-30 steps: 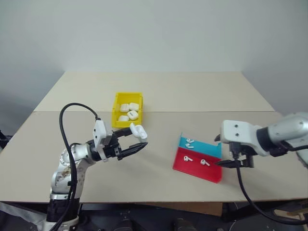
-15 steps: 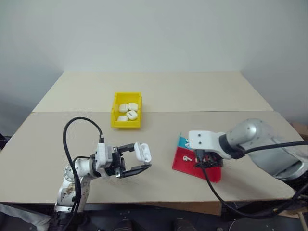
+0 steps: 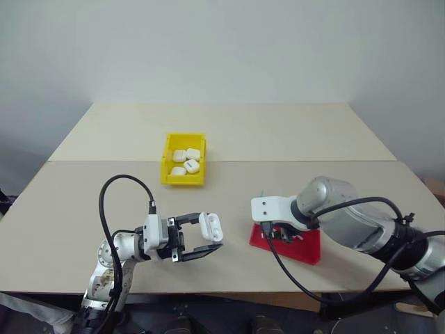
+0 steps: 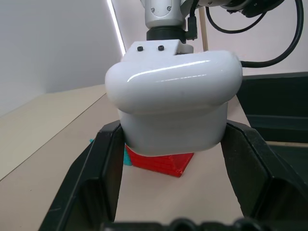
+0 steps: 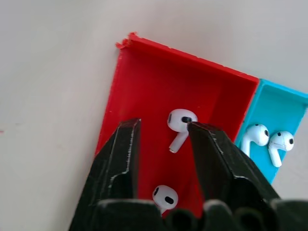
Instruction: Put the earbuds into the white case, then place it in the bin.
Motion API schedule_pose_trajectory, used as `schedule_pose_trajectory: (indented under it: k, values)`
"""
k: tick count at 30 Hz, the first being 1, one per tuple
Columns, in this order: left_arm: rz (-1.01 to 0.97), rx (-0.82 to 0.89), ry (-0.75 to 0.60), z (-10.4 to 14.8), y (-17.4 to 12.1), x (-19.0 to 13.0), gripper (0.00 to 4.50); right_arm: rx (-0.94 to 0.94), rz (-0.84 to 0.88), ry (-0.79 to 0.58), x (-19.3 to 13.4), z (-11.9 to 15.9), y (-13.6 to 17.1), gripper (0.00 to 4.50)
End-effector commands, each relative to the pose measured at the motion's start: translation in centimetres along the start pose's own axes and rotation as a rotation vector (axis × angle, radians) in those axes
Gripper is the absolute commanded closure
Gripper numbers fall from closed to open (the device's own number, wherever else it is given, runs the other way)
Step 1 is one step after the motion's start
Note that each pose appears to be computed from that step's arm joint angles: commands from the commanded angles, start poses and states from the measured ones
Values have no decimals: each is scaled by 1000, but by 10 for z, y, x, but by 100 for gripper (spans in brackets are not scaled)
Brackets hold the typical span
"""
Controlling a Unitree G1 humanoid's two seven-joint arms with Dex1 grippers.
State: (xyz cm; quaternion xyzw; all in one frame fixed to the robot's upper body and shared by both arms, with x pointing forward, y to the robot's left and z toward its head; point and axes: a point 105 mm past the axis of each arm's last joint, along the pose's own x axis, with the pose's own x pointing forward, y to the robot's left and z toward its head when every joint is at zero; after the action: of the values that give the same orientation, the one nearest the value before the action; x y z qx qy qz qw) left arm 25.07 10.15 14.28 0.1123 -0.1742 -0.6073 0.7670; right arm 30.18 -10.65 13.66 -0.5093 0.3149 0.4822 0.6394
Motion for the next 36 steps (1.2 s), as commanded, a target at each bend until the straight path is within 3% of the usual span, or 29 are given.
schedule_pose_trajectory:
  k: [1,36]
  values:
    - [-4,48,-12,8,-1,2,176,-31,-51,-4,-7,6,-7,257]
    - [13,68,61,2,0,1,176,-14,-48,53,16,-1,-9,257]
